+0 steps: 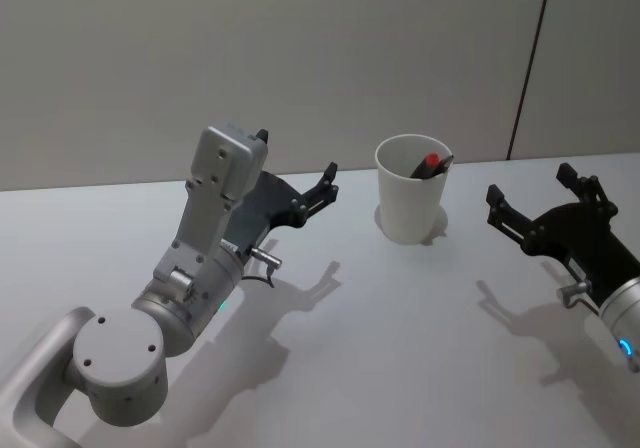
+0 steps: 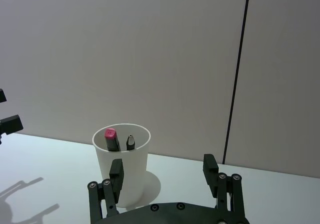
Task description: Place the pen into the pen holder.
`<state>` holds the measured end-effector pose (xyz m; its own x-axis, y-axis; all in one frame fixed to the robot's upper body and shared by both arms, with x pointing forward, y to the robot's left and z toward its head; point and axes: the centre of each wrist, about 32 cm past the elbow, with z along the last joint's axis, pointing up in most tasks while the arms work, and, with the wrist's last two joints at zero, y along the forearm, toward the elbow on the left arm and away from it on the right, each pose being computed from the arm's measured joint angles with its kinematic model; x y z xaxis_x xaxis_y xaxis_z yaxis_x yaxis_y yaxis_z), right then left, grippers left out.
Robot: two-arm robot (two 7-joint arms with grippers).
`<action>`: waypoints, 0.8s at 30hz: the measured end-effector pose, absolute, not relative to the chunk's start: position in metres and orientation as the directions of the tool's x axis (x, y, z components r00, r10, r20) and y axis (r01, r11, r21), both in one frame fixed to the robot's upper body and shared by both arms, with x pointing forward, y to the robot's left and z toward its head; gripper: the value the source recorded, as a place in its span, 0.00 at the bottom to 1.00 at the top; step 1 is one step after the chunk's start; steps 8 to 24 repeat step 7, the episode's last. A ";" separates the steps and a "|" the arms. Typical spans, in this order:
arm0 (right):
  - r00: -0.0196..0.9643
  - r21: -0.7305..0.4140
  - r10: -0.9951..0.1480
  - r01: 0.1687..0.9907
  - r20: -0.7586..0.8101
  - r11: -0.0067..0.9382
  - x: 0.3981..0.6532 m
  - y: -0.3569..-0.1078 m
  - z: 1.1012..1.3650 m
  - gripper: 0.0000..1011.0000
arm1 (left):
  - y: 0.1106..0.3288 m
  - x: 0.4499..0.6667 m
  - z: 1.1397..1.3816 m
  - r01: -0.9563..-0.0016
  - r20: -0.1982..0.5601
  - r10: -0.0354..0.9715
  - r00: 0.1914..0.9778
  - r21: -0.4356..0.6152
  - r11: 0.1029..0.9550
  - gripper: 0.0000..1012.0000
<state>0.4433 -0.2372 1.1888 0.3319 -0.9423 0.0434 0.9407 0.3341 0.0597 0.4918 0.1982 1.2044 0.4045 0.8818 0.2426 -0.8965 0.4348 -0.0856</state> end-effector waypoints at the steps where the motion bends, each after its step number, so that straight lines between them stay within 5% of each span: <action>1: 0.332 0.060 -0.942 0.941 0.043 0.334 0.443 -0.237 1.189 0.99 | 0.198 0.492 1.204 -0.896 0.243 0.882 0.404 -0.086 0.435 0.99; 24: 0.332 0.060 -0.942 0.940 0.043 0.335 0.443 -0.237 1.189 0.99 | 0.198 0.492 1.205 -0.897 0.242 0.882 0.404 -0.086 0.434 0.99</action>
